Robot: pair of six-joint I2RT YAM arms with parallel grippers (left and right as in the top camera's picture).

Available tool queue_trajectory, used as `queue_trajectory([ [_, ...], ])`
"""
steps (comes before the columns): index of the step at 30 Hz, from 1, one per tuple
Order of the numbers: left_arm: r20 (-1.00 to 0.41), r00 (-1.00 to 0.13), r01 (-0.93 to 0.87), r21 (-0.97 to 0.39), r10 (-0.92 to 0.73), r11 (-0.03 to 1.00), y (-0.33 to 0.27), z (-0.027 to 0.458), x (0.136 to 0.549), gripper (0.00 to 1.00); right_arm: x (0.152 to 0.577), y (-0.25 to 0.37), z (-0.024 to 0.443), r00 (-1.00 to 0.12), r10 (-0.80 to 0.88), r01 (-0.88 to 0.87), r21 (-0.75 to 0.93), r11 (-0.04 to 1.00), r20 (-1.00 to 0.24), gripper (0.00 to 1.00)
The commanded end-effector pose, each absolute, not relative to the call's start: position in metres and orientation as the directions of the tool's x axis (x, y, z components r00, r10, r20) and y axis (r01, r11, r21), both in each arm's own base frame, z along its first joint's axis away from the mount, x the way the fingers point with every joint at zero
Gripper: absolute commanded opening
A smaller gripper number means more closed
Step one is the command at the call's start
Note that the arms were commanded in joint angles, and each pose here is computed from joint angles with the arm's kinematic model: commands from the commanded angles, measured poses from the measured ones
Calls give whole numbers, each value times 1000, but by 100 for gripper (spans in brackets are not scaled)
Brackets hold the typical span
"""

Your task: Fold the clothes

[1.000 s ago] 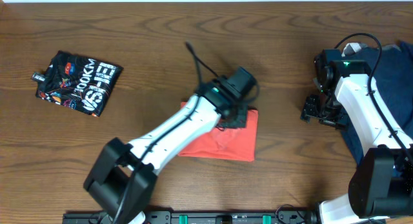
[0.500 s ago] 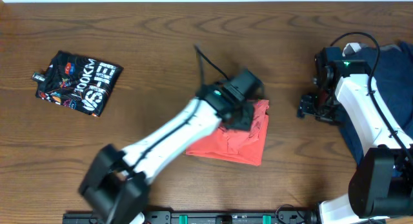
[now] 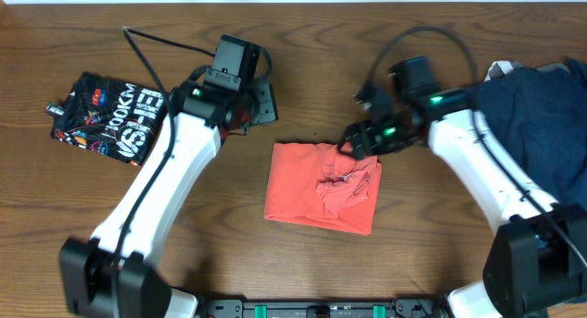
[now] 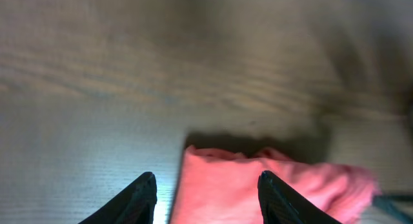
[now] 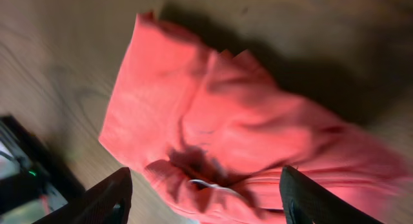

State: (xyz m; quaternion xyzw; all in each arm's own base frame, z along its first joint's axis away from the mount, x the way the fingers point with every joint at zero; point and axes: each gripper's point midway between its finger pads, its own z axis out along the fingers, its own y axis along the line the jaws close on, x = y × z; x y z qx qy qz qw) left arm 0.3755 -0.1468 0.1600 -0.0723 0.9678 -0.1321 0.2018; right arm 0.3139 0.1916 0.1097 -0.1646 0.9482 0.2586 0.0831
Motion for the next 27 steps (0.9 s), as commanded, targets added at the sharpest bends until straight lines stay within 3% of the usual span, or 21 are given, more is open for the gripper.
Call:
queue_trajectory([
  [1,-242,-954,-95,-312,-176,945,-156,123,366,52,303,199,92,-929,-315,-367,380,849,-194,72],
  [9,-75,-989,-102,-264,-126,959,-173,58,354,53,249,196,63,-930,-364,-326,336,884,54,75],
  [16,-30,-996,-69,-241,-79,968,-187,41,342,53,227,125,43,-948,-238,-245,-7,970,212,74],
  [21,-31,-997,-61,-241,-71,969,-189,41,341,53,217,96,33,-967,-75,-109,-131,985,245,54],
  [27,-17,-997,-63,-233,-69,970,-188,41,337,53,205,74,27,-964,55,-5,-223,975,260,44],
])
